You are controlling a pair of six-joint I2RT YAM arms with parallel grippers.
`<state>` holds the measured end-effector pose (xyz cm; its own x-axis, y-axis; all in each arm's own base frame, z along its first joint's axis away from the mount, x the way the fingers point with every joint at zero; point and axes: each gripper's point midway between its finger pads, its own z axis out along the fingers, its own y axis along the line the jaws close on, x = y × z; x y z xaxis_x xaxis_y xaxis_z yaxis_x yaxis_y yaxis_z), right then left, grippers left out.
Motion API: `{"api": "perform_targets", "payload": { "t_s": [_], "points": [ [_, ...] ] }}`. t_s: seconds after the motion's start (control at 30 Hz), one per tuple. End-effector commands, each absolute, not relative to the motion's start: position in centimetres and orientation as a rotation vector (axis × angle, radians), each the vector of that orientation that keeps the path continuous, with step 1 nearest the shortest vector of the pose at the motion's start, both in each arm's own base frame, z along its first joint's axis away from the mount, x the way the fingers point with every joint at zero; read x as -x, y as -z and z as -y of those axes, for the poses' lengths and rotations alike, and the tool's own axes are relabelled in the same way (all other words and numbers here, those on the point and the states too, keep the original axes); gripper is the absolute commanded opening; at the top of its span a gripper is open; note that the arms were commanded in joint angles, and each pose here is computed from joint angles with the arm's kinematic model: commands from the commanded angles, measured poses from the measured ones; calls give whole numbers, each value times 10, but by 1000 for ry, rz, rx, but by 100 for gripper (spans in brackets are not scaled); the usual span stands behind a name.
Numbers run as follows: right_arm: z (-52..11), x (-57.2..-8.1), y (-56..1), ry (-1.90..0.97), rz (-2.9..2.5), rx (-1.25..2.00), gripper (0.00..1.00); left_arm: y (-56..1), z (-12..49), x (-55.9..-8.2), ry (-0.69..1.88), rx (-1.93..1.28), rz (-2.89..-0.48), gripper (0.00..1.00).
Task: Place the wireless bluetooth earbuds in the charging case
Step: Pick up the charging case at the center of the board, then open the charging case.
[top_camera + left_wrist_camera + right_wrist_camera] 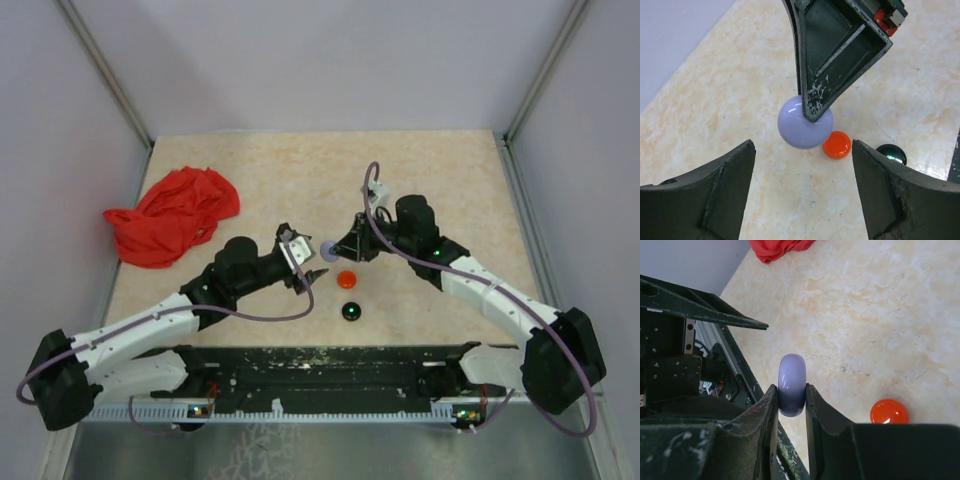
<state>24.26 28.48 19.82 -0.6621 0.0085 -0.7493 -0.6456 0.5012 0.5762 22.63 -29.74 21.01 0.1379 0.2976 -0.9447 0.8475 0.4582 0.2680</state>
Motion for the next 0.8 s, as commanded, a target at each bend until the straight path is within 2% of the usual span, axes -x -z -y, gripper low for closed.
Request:
{"api": "perform_targets", "payload": {
  "t_s": [0.0, 0.37, 0.53, 0.77],
  "points": [
    [-279, -242, -257, -1184, -1820, 647, 2, -225, 296, -213, 630, -1095, -1388, 83],
    [-271, -211, -285, -1142, -1607, 922, 2, -270, 276, -199, 1044, -1153, -1250, 79],
    [-277, -200, -291, -1205, -1523, 990, 2, -268, 283, -188, 1214, -1186, -1234, 74],
    [-287, -190, -298, -1205, -1444, 1055, 2, -270, 289, -185, 1311, -1187, -1237, 68]
  ]
}}
